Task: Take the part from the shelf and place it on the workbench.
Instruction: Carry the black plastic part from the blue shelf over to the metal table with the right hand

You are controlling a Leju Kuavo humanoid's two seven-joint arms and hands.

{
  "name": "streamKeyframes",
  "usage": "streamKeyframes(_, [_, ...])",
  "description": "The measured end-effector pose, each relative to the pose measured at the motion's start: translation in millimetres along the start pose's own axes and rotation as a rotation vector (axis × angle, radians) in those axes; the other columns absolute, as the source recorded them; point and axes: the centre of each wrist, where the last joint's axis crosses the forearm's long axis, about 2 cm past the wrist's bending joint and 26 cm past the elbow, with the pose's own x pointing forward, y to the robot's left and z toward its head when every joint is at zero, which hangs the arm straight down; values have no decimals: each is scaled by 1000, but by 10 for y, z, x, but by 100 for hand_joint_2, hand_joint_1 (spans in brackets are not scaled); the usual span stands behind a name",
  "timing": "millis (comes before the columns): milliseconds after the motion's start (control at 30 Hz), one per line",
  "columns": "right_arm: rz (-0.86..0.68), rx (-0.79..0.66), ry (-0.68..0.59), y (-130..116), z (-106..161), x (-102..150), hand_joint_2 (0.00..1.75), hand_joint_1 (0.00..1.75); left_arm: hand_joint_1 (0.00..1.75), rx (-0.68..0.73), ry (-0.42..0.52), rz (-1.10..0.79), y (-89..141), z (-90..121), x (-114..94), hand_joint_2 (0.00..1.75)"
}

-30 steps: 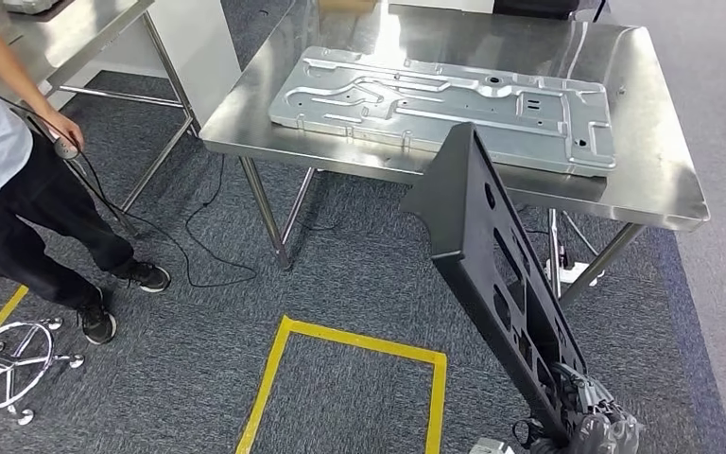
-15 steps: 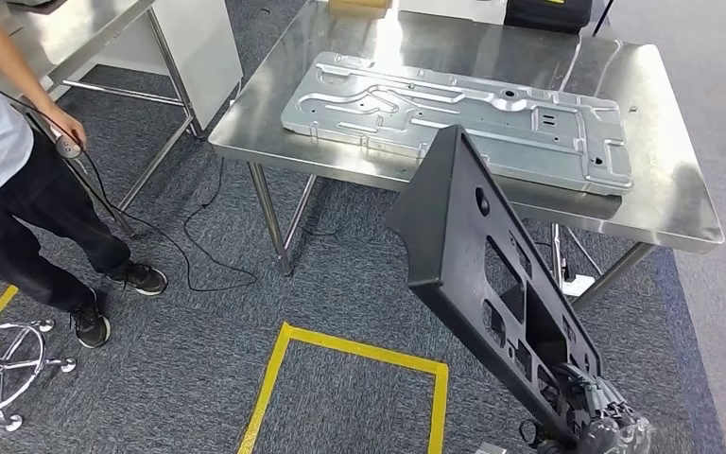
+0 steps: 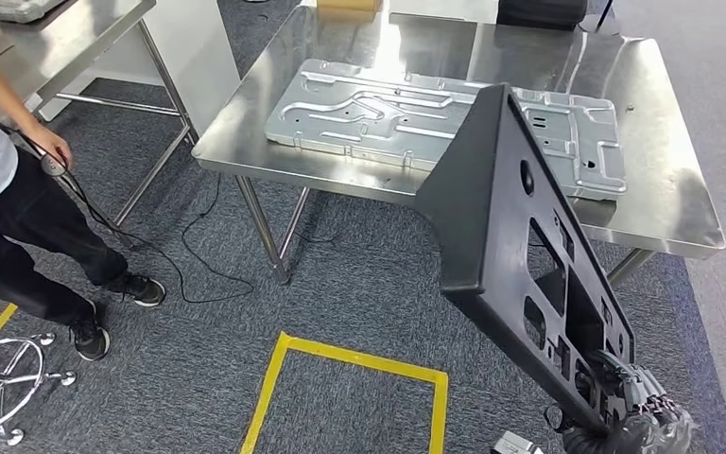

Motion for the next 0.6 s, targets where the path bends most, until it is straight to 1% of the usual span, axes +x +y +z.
streamKeyframes(333, [44, -67, -24, -50, -196, -105, 175, 175, 0, -8, -4, -12, 12, -12, 14, 175])
streamKeyframes(600, [75, -75, -23, -100, -212, -177, 175, 175, 0, -14, -5, -17, 3, -9, 13, 175])
